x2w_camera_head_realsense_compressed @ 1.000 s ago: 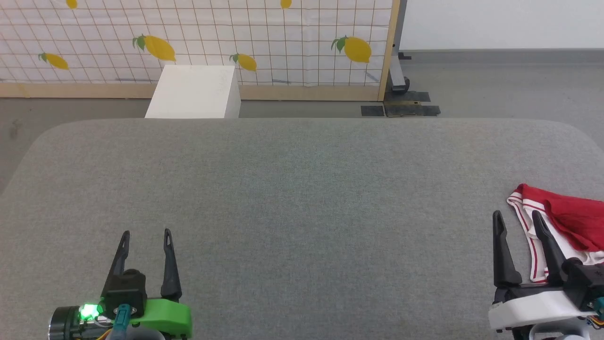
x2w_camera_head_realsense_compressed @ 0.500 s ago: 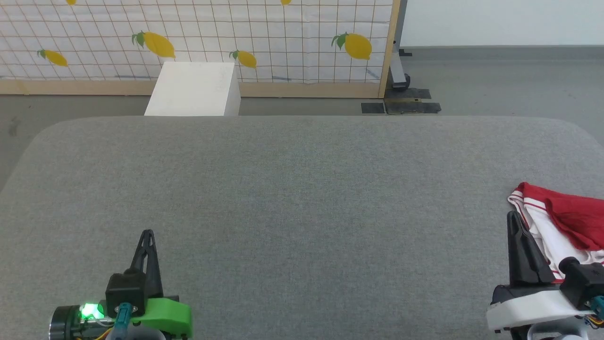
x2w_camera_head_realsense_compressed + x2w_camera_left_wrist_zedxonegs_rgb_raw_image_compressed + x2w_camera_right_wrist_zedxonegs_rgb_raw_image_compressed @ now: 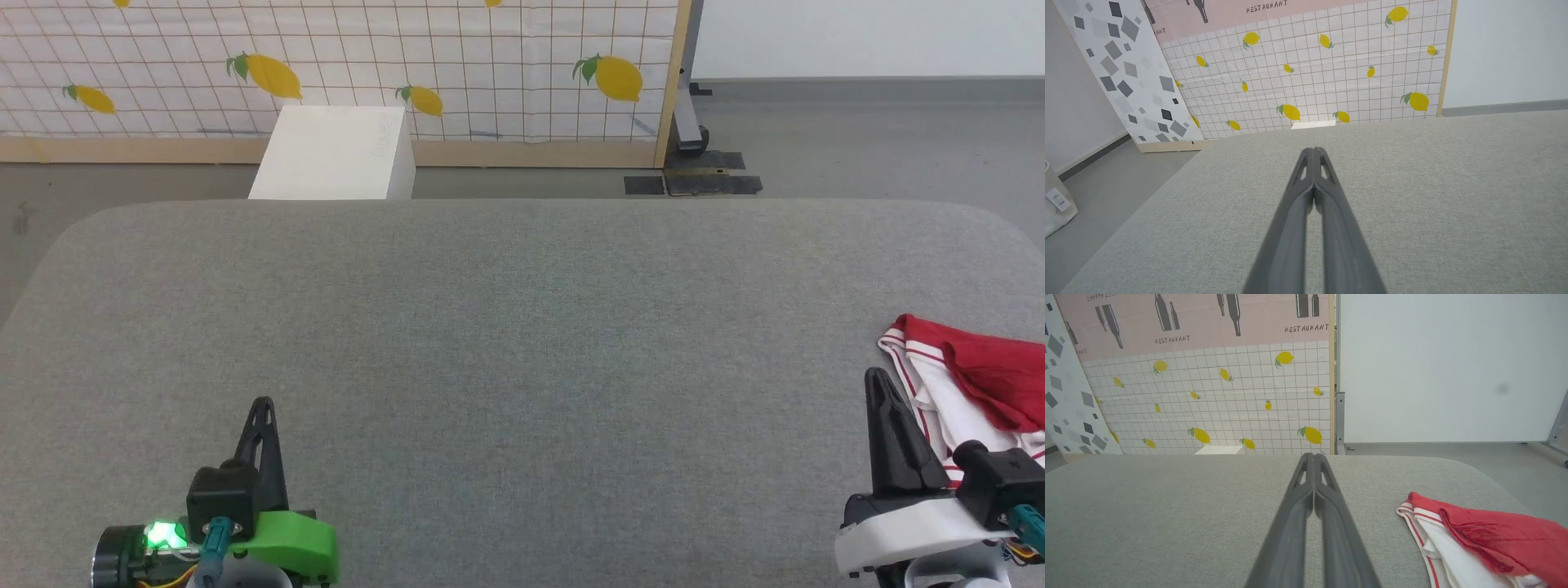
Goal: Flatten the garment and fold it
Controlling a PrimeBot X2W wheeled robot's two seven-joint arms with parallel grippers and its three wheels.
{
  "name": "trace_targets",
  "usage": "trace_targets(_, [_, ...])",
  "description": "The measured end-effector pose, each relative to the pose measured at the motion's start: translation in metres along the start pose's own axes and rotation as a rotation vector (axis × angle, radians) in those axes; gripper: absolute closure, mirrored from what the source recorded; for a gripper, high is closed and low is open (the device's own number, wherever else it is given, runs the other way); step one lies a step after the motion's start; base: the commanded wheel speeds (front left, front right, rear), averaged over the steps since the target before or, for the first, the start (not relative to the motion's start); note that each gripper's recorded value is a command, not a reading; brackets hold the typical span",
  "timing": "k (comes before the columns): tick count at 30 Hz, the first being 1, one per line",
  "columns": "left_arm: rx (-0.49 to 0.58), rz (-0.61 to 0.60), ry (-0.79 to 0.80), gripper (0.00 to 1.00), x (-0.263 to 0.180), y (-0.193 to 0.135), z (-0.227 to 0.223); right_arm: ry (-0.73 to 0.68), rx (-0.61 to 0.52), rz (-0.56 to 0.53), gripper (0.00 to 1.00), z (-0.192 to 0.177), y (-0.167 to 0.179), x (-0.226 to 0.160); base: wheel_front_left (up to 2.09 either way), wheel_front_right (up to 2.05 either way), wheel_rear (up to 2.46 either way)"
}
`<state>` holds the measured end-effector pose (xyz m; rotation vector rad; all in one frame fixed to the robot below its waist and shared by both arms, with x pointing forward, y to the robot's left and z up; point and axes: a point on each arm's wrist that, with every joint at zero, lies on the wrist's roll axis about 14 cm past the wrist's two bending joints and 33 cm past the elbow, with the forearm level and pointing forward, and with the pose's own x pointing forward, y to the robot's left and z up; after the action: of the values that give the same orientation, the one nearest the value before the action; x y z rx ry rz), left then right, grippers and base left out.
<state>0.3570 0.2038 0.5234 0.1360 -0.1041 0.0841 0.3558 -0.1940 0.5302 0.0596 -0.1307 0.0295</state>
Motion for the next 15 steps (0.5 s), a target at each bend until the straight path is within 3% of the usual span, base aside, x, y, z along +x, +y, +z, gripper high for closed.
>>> trace_targets(15, [-0.017, -0.011, 0.023, 1.0, 0.0013, -0.0038, -0.0012, 0.029, -0.015, 0.016, 1.0, -0.0036, 0.0049, 0.0011, 0.0, 0.0, 0.0])
